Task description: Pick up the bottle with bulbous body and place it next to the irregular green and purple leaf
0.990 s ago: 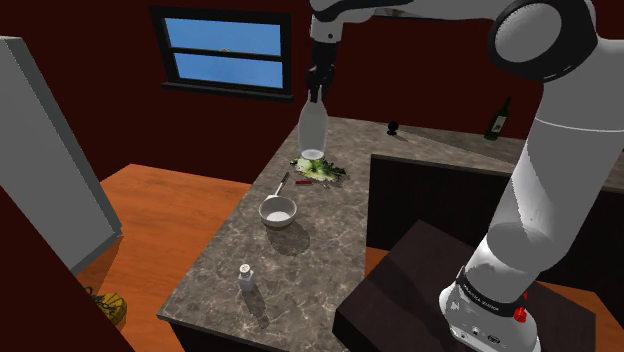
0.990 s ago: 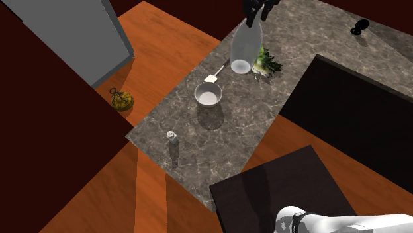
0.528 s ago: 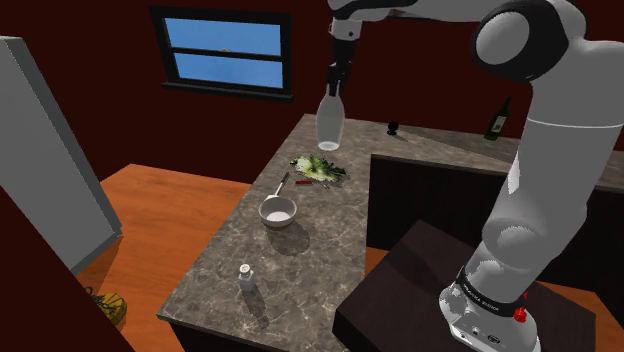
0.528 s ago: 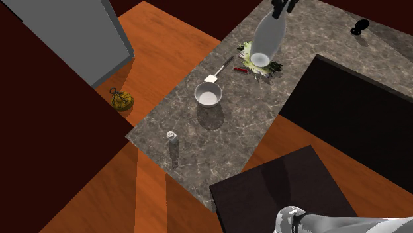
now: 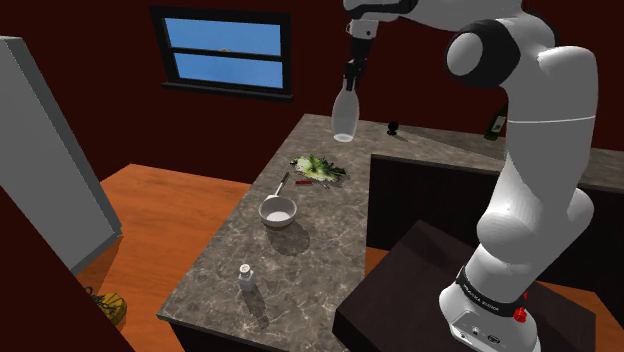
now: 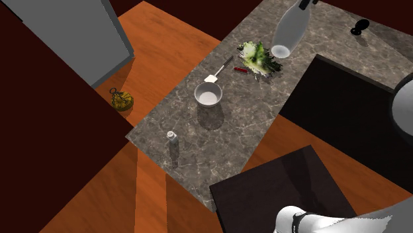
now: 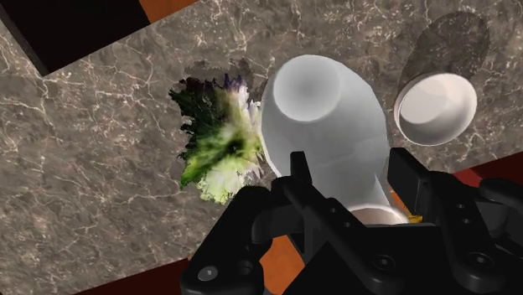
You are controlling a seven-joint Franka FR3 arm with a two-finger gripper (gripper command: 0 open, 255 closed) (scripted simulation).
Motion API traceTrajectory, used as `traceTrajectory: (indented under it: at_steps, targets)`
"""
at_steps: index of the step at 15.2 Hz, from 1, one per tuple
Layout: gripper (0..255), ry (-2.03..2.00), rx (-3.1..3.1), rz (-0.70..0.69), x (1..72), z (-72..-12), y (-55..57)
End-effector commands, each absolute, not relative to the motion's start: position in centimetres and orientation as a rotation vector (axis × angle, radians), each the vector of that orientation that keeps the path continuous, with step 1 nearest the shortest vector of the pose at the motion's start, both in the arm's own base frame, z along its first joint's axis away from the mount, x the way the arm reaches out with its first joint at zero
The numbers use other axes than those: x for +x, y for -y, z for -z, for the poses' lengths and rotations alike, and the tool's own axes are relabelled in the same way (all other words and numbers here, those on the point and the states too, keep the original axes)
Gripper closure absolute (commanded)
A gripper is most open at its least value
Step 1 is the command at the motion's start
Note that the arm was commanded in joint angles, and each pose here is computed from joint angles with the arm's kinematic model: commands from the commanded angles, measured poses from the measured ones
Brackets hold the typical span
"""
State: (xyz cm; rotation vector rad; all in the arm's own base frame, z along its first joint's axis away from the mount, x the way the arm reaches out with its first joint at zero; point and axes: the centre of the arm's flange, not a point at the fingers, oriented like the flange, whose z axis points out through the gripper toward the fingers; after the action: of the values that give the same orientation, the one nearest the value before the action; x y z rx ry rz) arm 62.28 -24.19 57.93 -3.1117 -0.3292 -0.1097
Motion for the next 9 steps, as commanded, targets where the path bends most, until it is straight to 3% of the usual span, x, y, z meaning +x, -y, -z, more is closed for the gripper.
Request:
traceTrajectory:
  at_steps: [1, 9]
  targets:
    - [255, 0.332, -3.112, 0.110, 62.1, -58.0, 26.8]
    - [255, 0.332, -3.112, 0.110, 62.3, -55.3, 30.6]
